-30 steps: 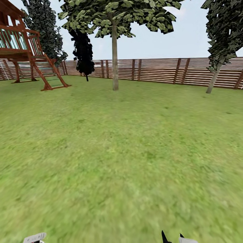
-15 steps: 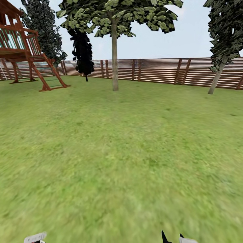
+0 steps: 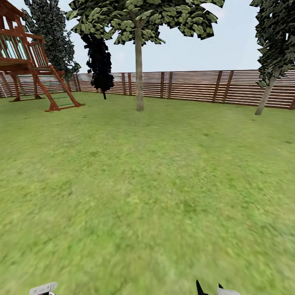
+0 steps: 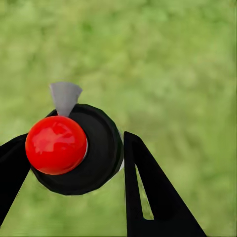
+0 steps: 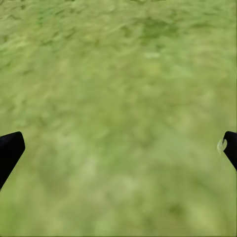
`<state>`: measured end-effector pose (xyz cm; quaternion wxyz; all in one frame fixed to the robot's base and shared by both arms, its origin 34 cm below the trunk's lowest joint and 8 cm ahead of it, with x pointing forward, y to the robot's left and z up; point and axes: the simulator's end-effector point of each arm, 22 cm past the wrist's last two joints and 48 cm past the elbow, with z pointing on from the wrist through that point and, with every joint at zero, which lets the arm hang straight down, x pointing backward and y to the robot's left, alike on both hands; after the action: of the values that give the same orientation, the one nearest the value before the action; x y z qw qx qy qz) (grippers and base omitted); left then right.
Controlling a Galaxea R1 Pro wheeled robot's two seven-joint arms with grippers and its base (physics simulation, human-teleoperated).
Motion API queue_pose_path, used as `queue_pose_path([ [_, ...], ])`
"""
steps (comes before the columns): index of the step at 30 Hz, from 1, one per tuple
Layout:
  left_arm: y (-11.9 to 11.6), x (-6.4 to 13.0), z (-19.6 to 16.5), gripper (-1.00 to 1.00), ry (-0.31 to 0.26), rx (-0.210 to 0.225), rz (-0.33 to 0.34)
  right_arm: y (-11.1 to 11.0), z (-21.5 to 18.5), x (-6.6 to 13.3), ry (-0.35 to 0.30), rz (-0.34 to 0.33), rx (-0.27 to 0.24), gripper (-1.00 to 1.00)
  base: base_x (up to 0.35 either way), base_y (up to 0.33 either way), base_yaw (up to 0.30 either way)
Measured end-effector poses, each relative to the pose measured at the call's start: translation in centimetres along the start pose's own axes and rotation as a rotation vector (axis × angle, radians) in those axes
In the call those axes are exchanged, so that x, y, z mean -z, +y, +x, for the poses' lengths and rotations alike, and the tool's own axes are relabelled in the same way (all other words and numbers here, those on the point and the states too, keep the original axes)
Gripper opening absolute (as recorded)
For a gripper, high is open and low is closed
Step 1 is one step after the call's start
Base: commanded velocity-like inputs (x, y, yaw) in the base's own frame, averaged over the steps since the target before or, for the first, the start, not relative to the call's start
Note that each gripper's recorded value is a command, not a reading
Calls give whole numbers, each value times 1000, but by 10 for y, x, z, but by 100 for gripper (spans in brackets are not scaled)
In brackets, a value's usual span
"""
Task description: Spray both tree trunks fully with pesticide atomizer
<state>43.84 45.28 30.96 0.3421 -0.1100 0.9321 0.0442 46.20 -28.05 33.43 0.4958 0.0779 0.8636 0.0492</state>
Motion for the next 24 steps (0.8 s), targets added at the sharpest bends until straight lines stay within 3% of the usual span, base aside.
queue_pose_path([
  [24,2,0,-1,-100,-1,-2,-2,0,0,0,0,0,0,100,338,0,0],
])
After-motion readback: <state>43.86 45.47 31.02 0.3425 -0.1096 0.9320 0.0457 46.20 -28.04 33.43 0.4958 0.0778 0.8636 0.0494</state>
